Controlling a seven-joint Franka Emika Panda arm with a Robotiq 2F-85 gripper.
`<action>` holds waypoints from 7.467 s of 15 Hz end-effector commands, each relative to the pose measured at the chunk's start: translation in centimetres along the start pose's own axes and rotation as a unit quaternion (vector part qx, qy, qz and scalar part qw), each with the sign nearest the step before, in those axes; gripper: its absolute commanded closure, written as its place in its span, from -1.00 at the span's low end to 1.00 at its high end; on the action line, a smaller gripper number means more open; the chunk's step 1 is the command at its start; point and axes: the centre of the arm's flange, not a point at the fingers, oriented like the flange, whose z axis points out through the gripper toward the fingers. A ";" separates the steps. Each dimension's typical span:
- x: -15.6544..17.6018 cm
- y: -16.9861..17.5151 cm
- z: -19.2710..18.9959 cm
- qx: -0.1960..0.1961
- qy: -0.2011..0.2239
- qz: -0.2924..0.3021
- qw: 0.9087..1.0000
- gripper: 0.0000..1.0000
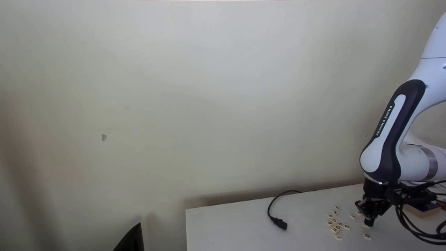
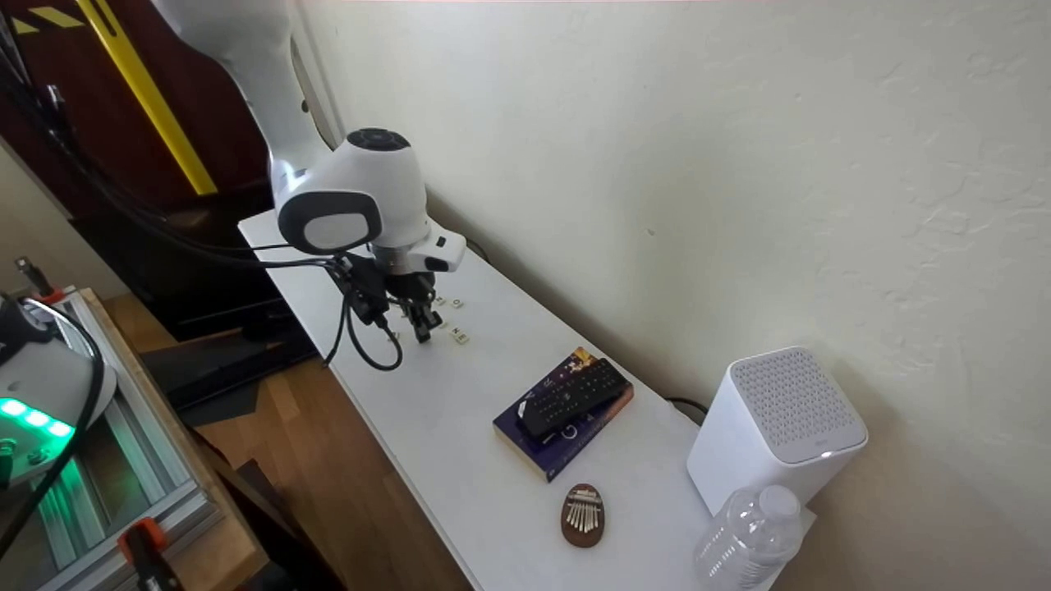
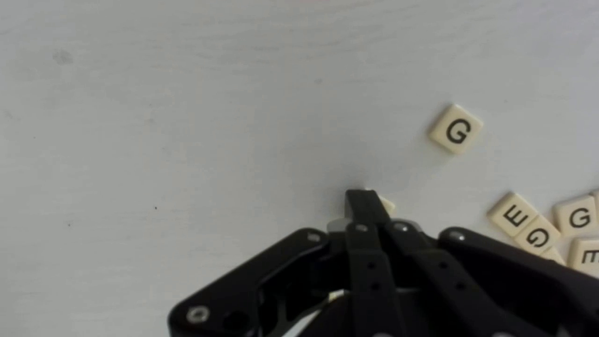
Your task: Spell the word 'Line'.
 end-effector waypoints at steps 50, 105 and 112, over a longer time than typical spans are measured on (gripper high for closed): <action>4.3 0.3 0.8 -0.003 -0.016 0.314 0.949 1.00; 3.5 -2.3 -1.3 -0.004 0.013 0.029 0.999 1.00; 3.3 -1.8 0.1 -0.010 0.020 -0.018 1.000 1.00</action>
